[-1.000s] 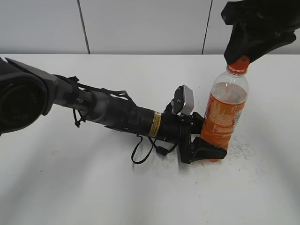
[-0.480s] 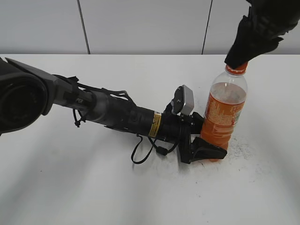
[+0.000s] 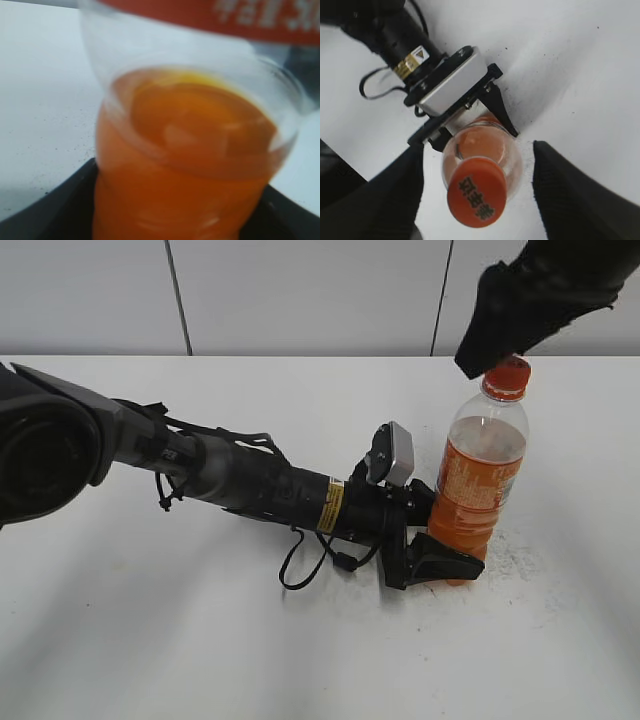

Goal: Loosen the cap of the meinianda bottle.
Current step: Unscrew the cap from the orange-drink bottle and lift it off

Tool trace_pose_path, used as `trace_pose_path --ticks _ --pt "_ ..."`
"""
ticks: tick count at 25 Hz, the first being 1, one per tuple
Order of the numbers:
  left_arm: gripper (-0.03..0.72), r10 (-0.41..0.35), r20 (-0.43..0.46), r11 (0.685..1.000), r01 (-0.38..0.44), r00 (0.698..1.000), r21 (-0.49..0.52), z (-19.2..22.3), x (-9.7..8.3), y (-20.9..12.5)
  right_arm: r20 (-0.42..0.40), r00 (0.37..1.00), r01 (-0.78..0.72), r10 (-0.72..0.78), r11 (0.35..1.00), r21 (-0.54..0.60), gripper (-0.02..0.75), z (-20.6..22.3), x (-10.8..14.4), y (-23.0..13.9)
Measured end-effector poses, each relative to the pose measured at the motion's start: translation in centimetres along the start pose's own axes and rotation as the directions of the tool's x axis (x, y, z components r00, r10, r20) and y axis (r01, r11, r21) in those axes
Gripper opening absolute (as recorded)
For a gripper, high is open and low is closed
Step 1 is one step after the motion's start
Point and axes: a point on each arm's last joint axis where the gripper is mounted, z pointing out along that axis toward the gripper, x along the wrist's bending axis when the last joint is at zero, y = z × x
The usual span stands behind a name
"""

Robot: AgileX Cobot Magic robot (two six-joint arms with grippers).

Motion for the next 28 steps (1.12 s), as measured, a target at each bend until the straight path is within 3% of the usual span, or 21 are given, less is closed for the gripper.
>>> trace_pose_path --ticks 2,6,10,13,15,19,23,26,28 --pt "0.554 0.000 0.000 1.000 0.000 1.000 0.000 0.00 0.00 0.00 0.002 0.981 -0.193 0.193 0.981 -0.010 0.530 0.04 -0.06 0.10" --pt "0.554 0.000 0.000 1.000 0.000 1.000 0.000 0.00 0.00 0.00 0.020 0.891 -0.454 0.453 0.891 0.020 0.533 0.05 -0.10 -0.23" --pt "0.554 0.000 0.000 1.000 0.000 1.000 0.000 0.00 0.00 0.00 0.061 0.860 -0.510 0.507 0.859 0.042 0.431 0.03 -0.30 -0.60" --pt "0.554 -0.001 0.000 1.000 0.001 1.000 0.000 0.00 0.00 0.00 0.058 0.862 -0.506 0.504 0.861 0.042 0.302 0.03 -0.28 -0.59" --pt "0.554 -0.001 0.000 1.000 0.001 1.000 0.000 0.00 0.00 0.00 0.054 0.872 -0.490 0.487 0.871 0.043 0.269 0.04 -0.26 -0.57" --pt "0.554 -0.004 0.000 1.000 0.004 1.000 0.000 0.00 0.00 0.00 0.047 0.927 -0.375 0.373 0.926 0.050 0.269 0.04 -0.24 -0.57" --pt "0.554 -0.005 0.000 1.000 0.005 1.000 0.001 0.00 0.00 -0.01 0.025 1.000 0.006 -0.007 0.998 0.063 0.269 0.01 -0.24 -0.55" --pt "0.554 -0.007 -0.001 1.000 0.007 1.000 0.001 0.00 0.01 -0.01 -0.002 0.960 0.279 -0.279 0.958 0.059 0.268 0.01 -0.15 -0.50" --pt "0.554 -0.005 0.001 1.000 0.005 1.000 0.002 0.00 -0.01 -0.02 -0.017 0.936 0.351 -0.350 0.935 0.048 0.267 0.02 -0.03 -0.44"
